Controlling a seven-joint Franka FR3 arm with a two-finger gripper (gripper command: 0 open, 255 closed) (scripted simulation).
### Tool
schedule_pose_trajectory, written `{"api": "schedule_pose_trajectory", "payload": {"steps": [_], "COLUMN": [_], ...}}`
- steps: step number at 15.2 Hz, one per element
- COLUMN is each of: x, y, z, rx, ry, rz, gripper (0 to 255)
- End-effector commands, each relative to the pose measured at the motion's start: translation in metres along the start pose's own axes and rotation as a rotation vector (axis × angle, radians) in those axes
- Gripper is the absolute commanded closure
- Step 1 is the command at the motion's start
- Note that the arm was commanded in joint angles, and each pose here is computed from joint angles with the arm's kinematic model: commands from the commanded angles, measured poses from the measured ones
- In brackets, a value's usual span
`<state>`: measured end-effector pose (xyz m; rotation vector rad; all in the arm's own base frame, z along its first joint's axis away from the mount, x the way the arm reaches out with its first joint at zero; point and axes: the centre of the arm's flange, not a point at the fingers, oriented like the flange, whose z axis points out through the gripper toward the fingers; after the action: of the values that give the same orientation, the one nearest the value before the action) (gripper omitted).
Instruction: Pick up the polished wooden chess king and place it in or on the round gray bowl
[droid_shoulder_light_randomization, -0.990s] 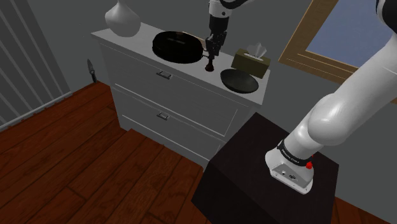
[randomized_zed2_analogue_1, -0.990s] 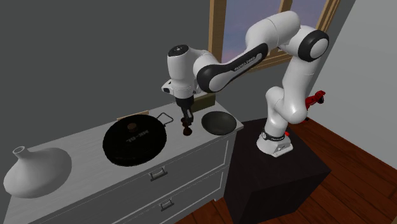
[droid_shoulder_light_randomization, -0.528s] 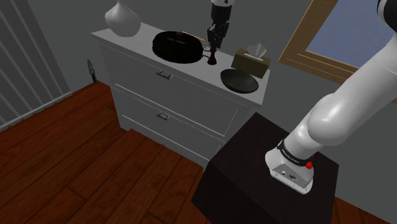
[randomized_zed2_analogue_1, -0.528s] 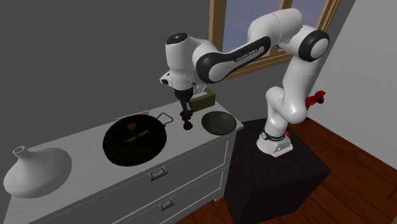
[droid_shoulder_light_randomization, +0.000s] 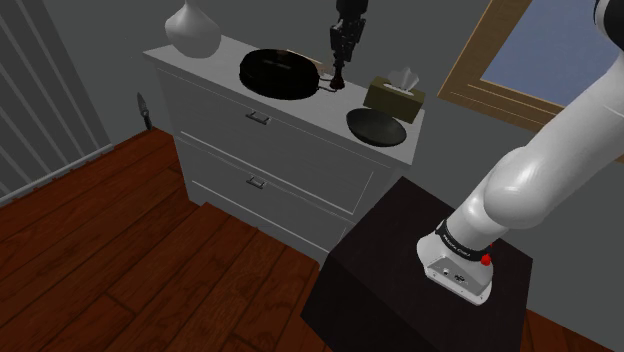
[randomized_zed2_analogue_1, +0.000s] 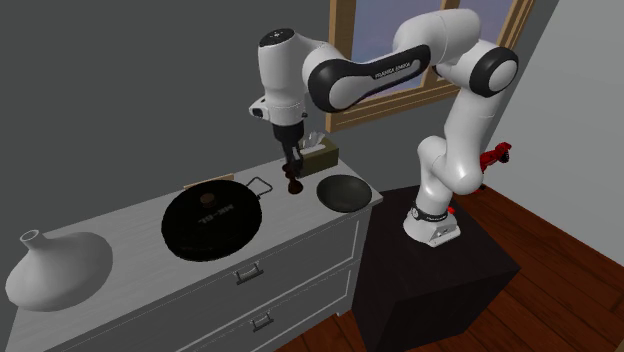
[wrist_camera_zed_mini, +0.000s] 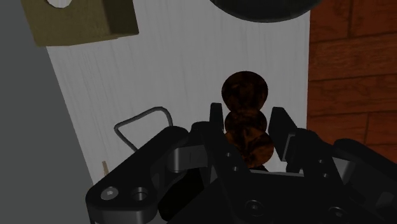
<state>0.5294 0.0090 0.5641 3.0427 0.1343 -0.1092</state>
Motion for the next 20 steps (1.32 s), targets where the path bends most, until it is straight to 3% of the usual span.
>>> {"api": "schedule_pose_trajectory", "payload": {"steps": [1, 5, 18, 20], "x": [-0.001, -0.002, -0.172, -0.177], "y": [0.001, 0.003, -0.005, -0.006], "z": [-0.010, -0.030, -0.053, -0.048], "rx": [0.000, 0.000, 0.000, 0.000], "ry": [0.000, 0.000, 0.000, 0.000], "rz": [0.000, 0.000, 0.000, 0.000], "gripper": [255, 255, 255, 255]}}
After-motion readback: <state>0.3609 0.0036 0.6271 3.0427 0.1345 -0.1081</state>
